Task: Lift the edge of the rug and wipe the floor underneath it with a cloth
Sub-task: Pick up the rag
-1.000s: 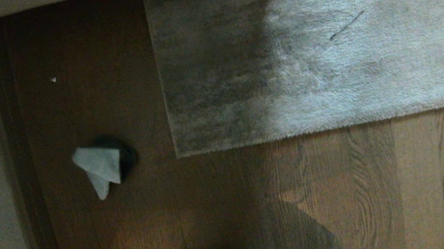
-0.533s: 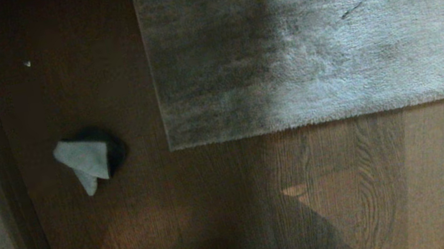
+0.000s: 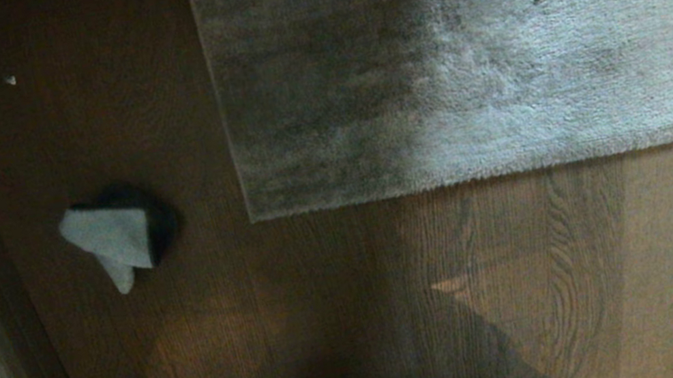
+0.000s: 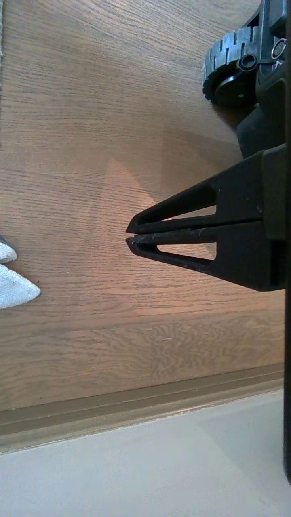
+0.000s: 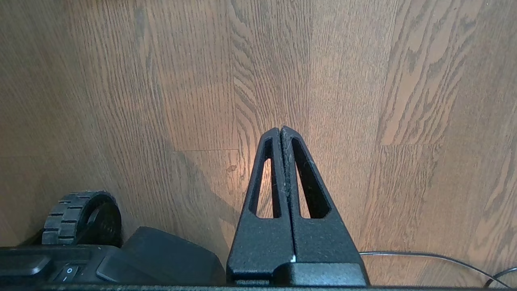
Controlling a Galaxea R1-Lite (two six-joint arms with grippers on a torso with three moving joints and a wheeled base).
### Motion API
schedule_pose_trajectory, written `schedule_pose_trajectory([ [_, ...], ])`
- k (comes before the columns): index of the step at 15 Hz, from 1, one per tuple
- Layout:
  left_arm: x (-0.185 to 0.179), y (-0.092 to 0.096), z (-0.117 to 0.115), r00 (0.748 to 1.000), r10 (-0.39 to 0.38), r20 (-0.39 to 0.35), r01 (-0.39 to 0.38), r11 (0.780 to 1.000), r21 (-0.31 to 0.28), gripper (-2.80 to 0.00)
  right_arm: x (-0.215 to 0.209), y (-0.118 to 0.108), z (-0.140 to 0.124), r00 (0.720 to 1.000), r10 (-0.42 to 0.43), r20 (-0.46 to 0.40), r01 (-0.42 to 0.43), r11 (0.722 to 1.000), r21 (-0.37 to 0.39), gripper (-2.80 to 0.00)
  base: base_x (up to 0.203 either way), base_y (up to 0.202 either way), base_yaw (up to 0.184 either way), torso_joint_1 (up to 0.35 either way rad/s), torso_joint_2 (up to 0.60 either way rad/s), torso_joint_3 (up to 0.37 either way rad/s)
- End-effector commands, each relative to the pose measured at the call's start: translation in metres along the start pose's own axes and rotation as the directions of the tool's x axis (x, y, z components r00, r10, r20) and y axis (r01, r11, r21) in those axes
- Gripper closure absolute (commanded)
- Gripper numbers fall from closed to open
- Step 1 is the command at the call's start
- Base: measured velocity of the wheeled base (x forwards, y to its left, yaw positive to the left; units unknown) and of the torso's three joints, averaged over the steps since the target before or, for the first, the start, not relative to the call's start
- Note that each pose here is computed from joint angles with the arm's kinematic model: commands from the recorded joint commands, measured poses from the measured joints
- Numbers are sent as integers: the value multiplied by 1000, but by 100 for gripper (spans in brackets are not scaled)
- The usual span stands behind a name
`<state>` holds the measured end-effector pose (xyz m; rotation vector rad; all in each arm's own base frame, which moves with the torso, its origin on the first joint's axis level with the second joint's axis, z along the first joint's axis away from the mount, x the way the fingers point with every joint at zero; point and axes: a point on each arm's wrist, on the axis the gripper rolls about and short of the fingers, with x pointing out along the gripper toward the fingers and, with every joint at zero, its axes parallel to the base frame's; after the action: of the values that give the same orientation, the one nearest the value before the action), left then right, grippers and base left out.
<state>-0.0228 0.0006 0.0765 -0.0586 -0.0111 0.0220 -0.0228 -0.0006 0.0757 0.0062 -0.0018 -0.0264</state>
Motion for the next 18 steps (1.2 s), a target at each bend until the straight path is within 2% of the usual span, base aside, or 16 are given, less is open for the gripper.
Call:
schedule_pose_trajectory([
  [1,0,0,0,1000,1,0,-1,1000,-1,0,0,0,0,1000,0,0,0,1000,0,0,0,0,0,0,0,0],
  [18,0,0,0,1000,1,-1,-1,1000,2,0,0,0,0,1000,0,0,0,1000,0,0,0,0,0,0,0,0],
])
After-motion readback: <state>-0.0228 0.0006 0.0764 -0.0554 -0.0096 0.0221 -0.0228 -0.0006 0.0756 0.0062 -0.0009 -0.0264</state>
